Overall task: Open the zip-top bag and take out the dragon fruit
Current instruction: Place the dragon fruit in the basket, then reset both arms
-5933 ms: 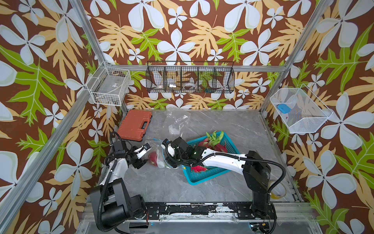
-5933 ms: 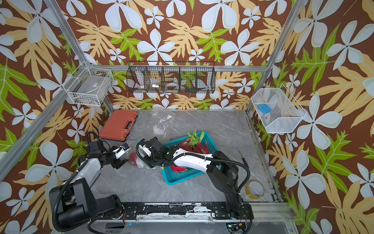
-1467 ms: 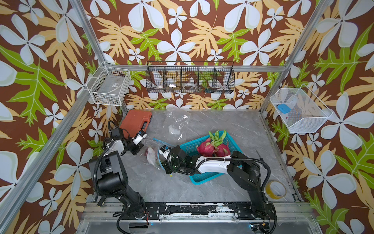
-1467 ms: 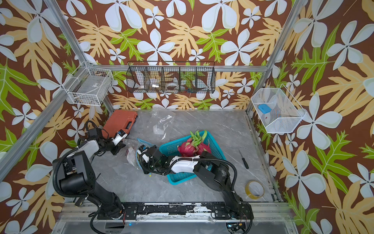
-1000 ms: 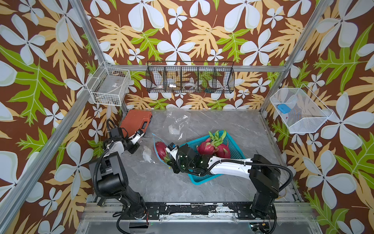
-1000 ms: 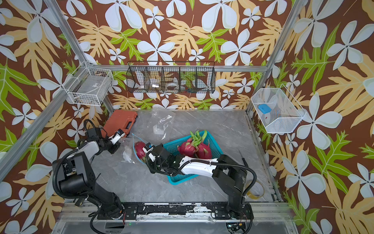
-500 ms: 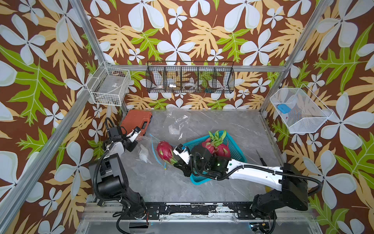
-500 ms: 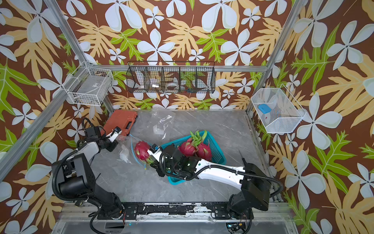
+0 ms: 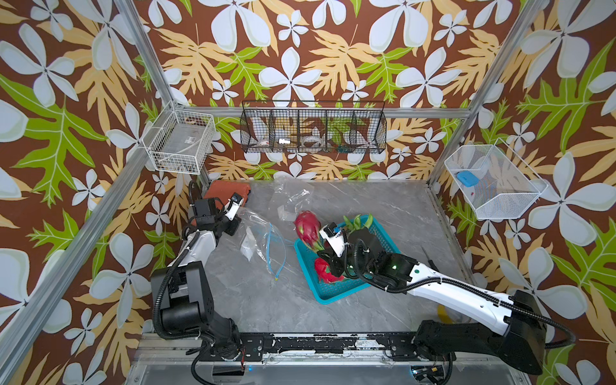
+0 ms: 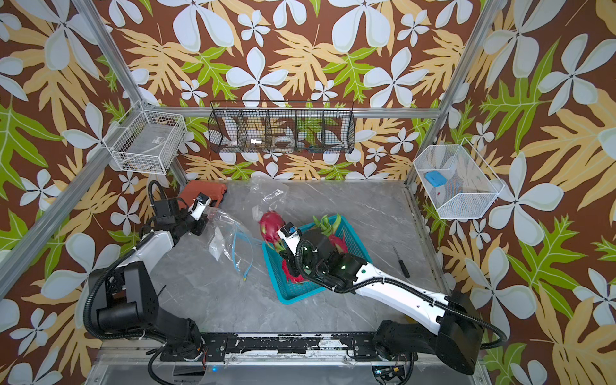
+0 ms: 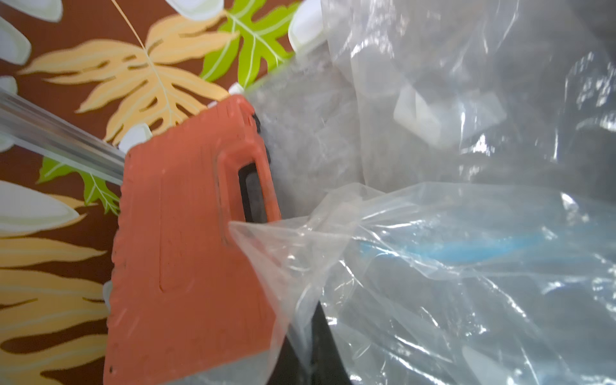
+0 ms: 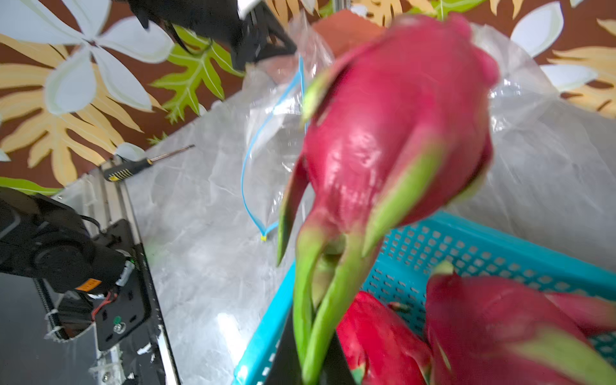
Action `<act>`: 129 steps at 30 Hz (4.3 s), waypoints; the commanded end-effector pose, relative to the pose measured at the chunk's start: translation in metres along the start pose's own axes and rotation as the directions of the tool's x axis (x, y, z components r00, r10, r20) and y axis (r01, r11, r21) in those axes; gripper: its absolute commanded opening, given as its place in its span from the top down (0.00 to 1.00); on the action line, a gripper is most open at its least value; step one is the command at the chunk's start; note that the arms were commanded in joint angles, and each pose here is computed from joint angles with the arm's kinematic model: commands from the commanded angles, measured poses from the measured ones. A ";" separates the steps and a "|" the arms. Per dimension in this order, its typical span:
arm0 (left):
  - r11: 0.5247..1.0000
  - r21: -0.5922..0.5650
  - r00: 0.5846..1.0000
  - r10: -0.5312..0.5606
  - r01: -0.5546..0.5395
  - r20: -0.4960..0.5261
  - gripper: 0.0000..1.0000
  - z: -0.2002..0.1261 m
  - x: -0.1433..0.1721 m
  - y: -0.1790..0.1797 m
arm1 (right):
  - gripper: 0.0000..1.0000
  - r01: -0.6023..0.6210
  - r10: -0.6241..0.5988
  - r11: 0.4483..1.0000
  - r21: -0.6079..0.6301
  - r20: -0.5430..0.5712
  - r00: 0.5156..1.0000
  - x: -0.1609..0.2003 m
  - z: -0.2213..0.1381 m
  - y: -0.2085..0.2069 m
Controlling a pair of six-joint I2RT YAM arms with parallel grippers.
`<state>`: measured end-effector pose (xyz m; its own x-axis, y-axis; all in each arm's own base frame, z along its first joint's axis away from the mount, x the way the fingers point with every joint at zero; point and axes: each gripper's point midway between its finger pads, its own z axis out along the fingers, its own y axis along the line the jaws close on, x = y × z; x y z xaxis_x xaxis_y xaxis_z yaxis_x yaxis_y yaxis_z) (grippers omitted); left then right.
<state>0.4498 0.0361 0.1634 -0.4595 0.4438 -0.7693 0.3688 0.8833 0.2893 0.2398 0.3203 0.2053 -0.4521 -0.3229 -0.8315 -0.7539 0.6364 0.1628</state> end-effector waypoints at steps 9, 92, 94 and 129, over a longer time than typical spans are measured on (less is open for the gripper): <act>0.989 -0.027 0.975 -0.137 0.144 0.174 0.87 0.037 -0.094 0.008 | 1.00 -0.041 0.060 0.991 0.131 -0.148 0.987 0.048 0.020 -0.036; 0.871 -0.069 0.713 -0.349 0.486 0.609 0.00 -0.091 0.041 -0.088 | 0.00 -0.366 -0.021 0.458 0.811 0.421 0.907 0.133 -0.144 -0.333; 0.844 -0.099 0.728 -0.388 0.527 0.565 0.00 -0.070 0.039 -0.076 | 0.01 -0.362 -0.012 0.457 0.812 0.413 0.911 0.134 -0.142 -0.335; 0.831 -0.143 0.749 -0.393 0.538 0.533 0.00 -0.062 0.038 -0.071 | 0.00 -0.352 -0.017 0.449 0.822 0.401 0.916 0.133 -0.140 -0.334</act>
<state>0.3552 -0.0014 0.1437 -0.0803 -0.0898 -0.9927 -0.0536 0.9949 -0.0856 0.3641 -0.0362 0.1162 -0.2063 -0.0246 -0.9782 0.2248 0.9718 -0.0718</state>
